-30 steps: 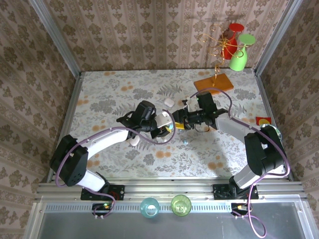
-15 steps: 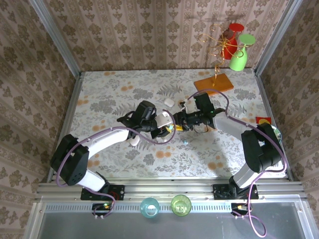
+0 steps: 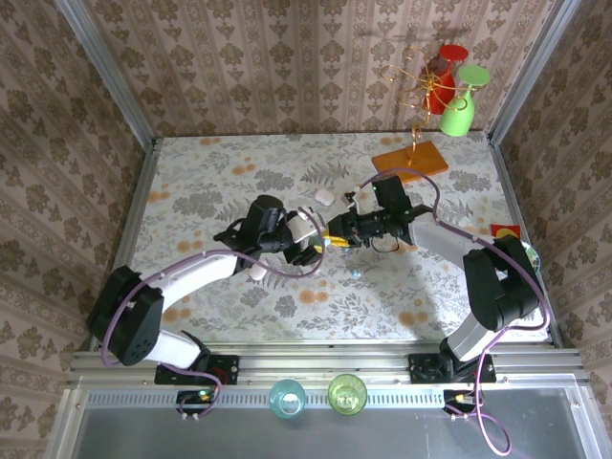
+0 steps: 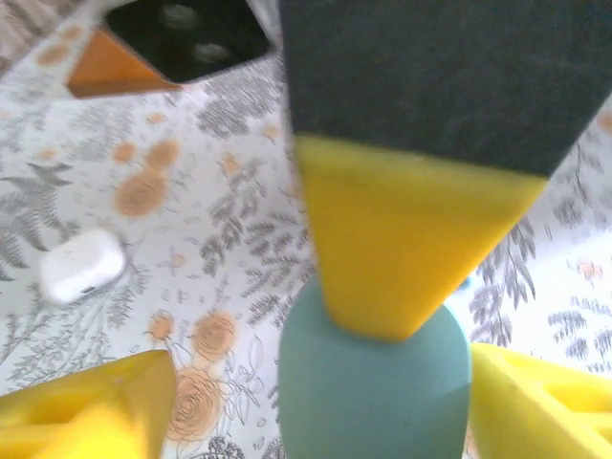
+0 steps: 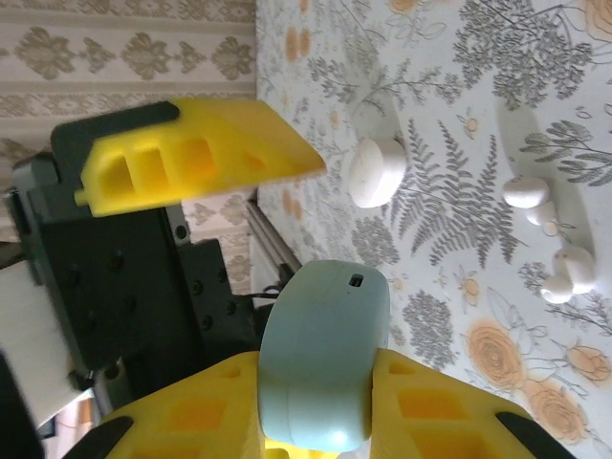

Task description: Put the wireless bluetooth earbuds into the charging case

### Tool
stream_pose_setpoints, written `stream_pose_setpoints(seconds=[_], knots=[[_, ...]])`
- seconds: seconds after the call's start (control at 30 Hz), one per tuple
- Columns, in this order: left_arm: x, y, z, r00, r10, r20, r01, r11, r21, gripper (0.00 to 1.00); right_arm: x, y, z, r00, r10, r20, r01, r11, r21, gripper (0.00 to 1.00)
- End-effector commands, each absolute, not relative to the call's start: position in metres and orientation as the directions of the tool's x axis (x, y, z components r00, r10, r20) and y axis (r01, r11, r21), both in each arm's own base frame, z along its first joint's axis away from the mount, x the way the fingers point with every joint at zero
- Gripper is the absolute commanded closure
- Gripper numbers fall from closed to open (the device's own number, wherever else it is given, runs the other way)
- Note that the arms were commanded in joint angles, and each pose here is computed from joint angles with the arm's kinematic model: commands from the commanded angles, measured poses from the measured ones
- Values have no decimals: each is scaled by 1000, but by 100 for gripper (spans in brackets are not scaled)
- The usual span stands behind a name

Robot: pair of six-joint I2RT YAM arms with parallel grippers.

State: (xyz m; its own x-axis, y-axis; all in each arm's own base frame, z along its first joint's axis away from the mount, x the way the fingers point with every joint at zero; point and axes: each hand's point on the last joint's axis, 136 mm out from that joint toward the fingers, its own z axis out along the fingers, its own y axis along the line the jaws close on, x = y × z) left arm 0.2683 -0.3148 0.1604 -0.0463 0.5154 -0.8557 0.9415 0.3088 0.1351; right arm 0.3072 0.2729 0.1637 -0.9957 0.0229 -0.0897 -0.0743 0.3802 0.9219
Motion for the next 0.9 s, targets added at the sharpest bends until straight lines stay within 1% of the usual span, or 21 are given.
stream_pose_setpoints(seconds=[0.0, 0.13, 0.27, 0.43, 0.53, 0.73, 0.87], knots=[[273, -317, 211, 41, 297, -954, 926, 346, 148, 17, 310, 269, 203, -991, 43, -124, -109, 262, 959, 78], [273, -307, 232, 74, 131, -989, 920, 374, 118, 15, 318, 269, 229, -988, 74, -135, -122, 154, 981, 78], [269, -301, 247, 123, 16, -992, 923, 365, 120, 14, 321, 271, 249, -985, 95, -146, -137, 94, 986, 79], [266, -293, 266, 183, -135, -974, 924, 362, 124, 19, 327, 271, 279, -977, 137, -162, -162, 12, 987, 80], [262, -297, 270, 196, -155, -968, 938, 319, 139, 21, 329, 270, 296, -973, 160, -166, -174, -35, 984, 80], [267, -295, 281, 227, -169, -959, 923, 352, 156, 21, 329, 275, 314, -971, 170, -165, -181, -80, 980, 80], [271, -297, 291, 220, -190, -957, 928, 343, 145, 23, 328, 280, 324, -972, 167, -163, -183, -114, 976, 80]])
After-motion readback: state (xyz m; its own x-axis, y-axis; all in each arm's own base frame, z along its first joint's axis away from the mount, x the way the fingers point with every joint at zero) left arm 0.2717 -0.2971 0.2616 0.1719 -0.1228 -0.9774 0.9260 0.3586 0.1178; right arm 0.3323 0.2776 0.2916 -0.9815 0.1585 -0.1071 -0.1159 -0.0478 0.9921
